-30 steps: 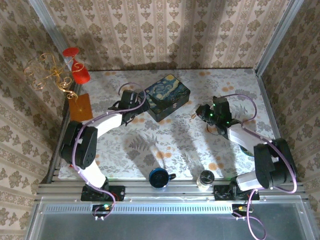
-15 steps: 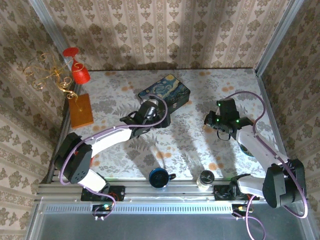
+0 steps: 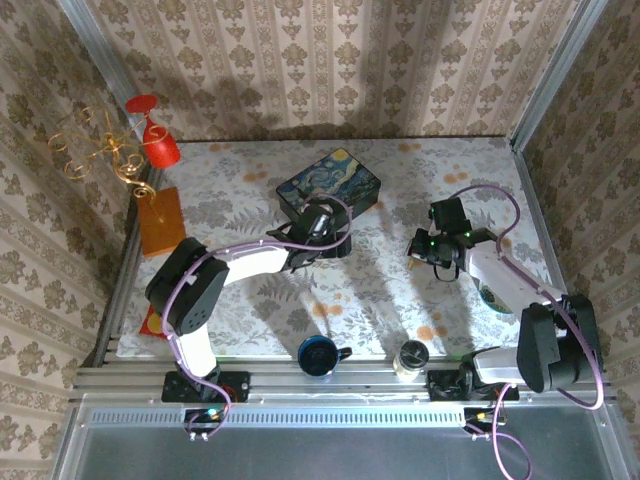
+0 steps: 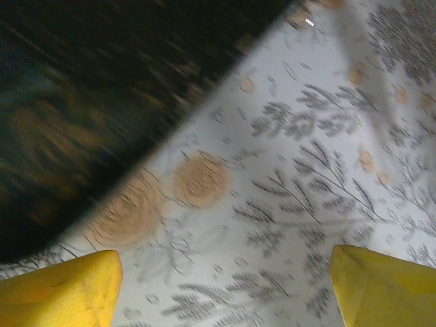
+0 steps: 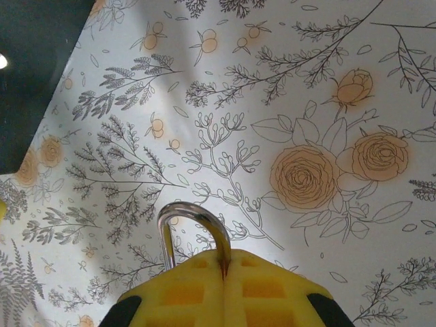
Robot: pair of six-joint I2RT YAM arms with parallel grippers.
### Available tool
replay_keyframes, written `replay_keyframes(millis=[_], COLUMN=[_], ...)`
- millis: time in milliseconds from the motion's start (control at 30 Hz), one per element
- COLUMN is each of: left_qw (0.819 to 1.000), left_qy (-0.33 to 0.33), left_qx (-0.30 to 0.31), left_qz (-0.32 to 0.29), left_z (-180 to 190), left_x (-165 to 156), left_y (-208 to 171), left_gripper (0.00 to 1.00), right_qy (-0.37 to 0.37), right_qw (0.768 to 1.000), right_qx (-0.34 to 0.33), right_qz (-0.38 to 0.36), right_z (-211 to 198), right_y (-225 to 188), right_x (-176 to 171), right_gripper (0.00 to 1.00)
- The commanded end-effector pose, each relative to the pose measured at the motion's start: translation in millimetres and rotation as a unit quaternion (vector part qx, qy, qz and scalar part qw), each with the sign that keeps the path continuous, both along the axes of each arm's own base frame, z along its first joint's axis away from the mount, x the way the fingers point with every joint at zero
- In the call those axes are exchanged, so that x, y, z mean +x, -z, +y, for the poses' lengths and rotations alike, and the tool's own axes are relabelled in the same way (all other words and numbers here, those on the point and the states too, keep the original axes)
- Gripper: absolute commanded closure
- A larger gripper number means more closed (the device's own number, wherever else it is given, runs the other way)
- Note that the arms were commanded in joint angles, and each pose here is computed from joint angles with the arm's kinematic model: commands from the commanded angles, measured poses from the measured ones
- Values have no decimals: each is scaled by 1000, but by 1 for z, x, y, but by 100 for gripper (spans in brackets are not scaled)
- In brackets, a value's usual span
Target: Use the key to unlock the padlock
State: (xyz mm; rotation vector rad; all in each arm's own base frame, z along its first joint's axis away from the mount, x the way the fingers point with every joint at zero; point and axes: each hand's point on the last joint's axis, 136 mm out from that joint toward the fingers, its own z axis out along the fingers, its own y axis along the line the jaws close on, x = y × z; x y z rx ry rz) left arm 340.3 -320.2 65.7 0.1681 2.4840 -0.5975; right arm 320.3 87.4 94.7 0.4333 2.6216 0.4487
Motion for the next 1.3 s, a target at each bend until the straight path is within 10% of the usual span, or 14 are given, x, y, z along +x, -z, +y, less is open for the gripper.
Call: replay_keyframes(millis=[0,600,1267], left_qw=[999,985,971], left_qy=[-24,-170,-231], left_qx=[-16,11,43], left_qz=[-15,-25,-47], left_z=[4,108,181], left_x=[26,79,10], left_y=[-7,-10,-39], left_gripper=[19,14,0], right_qy=[-23,-48,-128], right_qw=[1000,997,981], right_qx=[3,-27,-39], right_qz=[4,56,137], right_z=[5,3,17], right_y=[-8,2,13], right_x=[4,7,34], right_gripper=[100,100,100])
